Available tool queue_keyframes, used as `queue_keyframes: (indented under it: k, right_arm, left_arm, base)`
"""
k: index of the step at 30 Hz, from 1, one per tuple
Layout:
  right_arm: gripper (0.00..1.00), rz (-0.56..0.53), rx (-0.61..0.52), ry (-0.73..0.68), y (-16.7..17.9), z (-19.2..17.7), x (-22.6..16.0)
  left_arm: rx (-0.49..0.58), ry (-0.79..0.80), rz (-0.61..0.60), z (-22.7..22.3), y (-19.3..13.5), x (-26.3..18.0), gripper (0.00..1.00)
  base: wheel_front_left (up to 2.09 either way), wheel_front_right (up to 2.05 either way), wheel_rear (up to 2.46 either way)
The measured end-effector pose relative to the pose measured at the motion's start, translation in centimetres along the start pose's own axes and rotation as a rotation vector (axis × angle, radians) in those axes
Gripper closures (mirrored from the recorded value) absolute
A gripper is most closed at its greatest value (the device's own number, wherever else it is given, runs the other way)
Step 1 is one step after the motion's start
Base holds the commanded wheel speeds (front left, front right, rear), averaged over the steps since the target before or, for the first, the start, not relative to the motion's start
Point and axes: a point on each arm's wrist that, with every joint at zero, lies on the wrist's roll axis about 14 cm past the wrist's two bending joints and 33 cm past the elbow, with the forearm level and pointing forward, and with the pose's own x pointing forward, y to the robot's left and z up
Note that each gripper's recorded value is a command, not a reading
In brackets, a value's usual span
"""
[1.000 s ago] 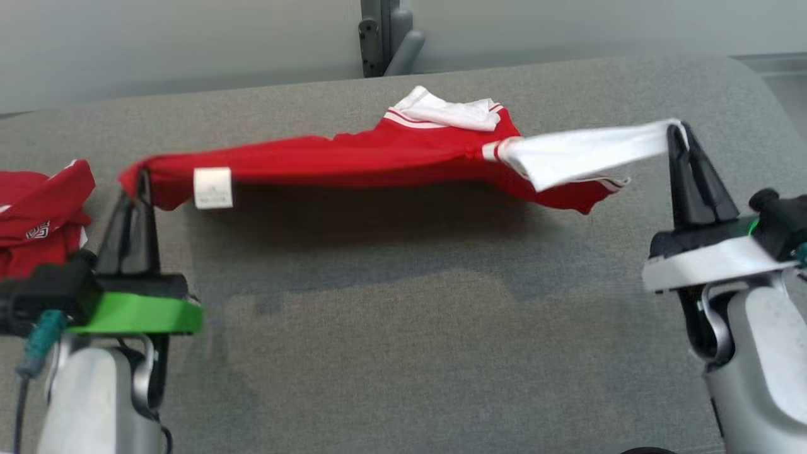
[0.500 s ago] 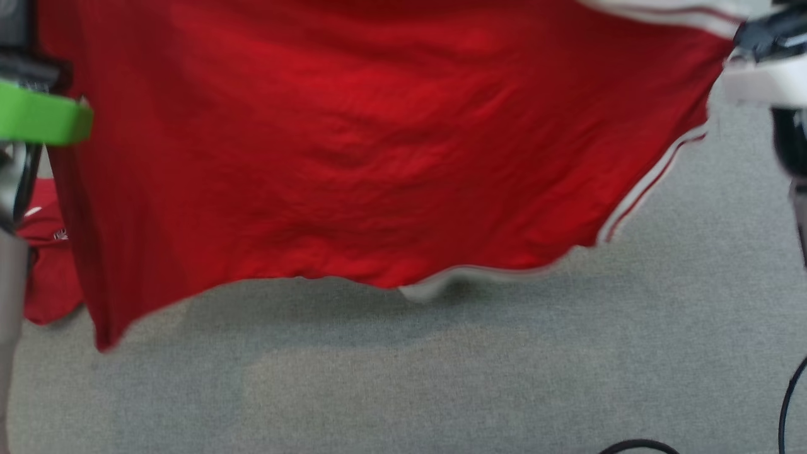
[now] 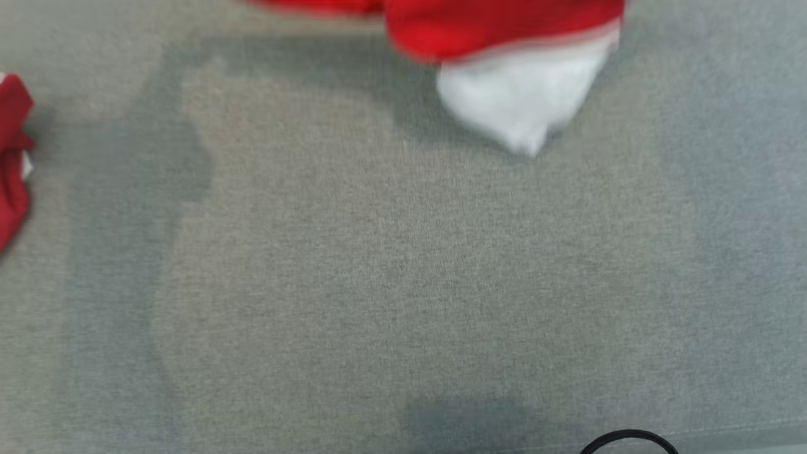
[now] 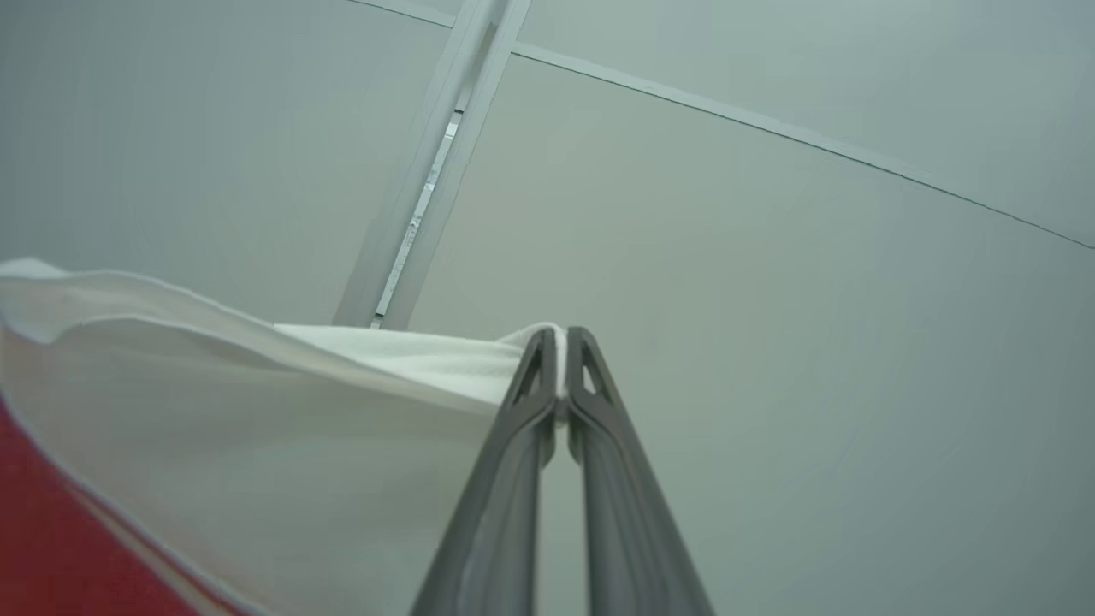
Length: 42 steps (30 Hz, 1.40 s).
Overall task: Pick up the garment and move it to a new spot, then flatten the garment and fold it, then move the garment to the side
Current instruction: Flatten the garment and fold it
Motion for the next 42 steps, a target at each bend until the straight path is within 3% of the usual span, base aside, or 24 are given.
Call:
queue_keyframes:
  k: [6, 11, 17, 23, 27, 33, 42]
  right_arm:
    - [1.00, -0.049, -0.059, -0.023, -0.9, -2.8, 2.2]
    - [1.00, 0.042, -0.074, 0.042, 2.1, -7.2, 0.2]
    - [1.00, 0.117, 0.016, 0.252, 4.4, -14.2, -9.4]
    - [1.00, 0.101, 0.187, 0.566, 7.1, -18.7, -23.5]
    - [1.00, 0.050, 0.260, 0.736, 7.8, -18.6, -31.4]
    - [1.00, -0.002, 0.327, 0.915, 9.0, -16.6, -40.0]
    - [1.00, -0.015, 0.359, 1.033, 10.0, -12.7, -47.1]
  left_arm:
    - [0.009, -0.032, -0.022, -2.8, -1.6, 3.6, 1.00]
    - [-0.071, 0.048, -0.052, -8.9, -4.8, 2.4, 1.00]
    - [-0.267, 0.290, -0.104, -18.4, -12.0, -4.8, 1.00]
    - [-0.455, 0.566, -0.087, -23.2, -17.7, -16.2, 1.00]
    - [-0.552, 0.697, -0.060, -22.9, -20.5, -22.7, 1.00]
    - [-0.628, 0.806, 0.006, -20.5, -21.8, -29.4, 1.00]
    - [-0.667, 0.875, 0.073, -16.1, -22.3, -36.4, 1.00]
  base:
    - [0.00, 0.00, 0.00]
    - [0.00, 0.00, 0.00]
    - [0.00, 0.00, 0.00]
    - [0.00, 0.00, 0.00]
    - [0.00, 0.00, 0.00]
    - [0.00, 0.00, 0.00]
    - [0.00, 0.00, 0.00]
